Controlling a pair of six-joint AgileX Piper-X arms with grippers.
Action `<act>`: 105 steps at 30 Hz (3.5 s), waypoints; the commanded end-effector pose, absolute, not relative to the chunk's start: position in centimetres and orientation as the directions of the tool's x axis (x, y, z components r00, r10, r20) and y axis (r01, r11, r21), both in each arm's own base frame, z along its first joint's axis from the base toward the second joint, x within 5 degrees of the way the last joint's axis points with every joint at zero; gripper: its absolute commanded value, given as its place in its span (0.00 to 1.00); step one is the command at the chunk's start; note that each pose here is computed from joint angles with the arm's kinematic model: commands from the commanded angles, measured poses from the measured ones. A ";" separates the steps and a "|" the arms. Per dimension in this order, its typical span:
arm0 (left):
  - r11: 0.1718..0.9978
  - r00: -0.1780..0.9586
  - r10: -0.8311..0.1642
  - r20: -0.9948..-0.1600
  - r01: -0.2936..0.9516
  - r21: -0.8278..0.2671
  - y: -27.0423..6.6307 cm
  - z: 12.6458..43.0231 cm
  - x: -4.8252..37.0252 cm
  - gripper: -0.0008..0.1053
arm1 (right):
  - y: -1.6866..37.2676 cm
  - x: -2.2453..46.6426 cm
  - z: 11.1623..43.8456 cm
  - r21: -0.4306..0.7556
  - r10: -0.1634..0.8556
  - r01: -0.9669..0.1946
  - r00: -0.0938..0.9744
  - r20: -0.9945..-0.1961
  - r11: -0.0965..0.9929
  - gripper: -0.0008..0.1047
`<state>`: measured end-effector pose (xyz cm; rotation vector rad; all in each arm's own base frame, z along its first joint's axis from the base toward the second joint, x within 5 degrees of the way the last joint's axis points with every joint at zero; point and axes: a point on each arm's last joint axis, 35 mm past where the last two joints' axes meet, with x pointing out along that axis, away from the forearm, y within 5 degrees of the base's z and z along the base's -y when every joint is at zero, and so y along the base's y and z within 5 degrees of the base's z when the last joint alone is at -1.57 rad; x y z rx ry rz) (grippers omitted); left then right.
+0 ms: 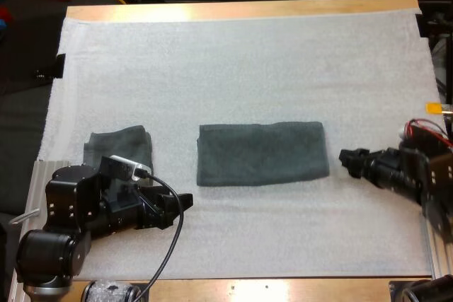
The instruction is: Pick towel from pile, fold and stack
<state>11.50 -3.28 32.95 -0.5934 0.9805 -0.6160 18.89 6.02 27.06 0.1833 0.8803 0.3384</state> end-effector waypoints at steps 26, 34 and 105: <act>0.735 0.455 -0.649 -0.610 0.168 -0.657 -3.1 32.9 11.5 0.59 | 1.1 27.8 16.9 0.484 0.558 -0.289 0.292 -0.777 0.826 0.57; 0.718 0.503 -0.653 -0.565 0.174 -0.674 -3.1 33.5 12.2 0.59 | 1.2 28.7 15.2 0.515 0.588 -0.294 0.285 -0.757 0.805 0.57; 0.682 0.488 -0.691 -0.533 0.196 -0.705 -3.3 33.7 12.3 0.59 | 7.5 25.9 20.5 -0.211 -0.114 -0.388 0.257 -0.960 0.897 0.01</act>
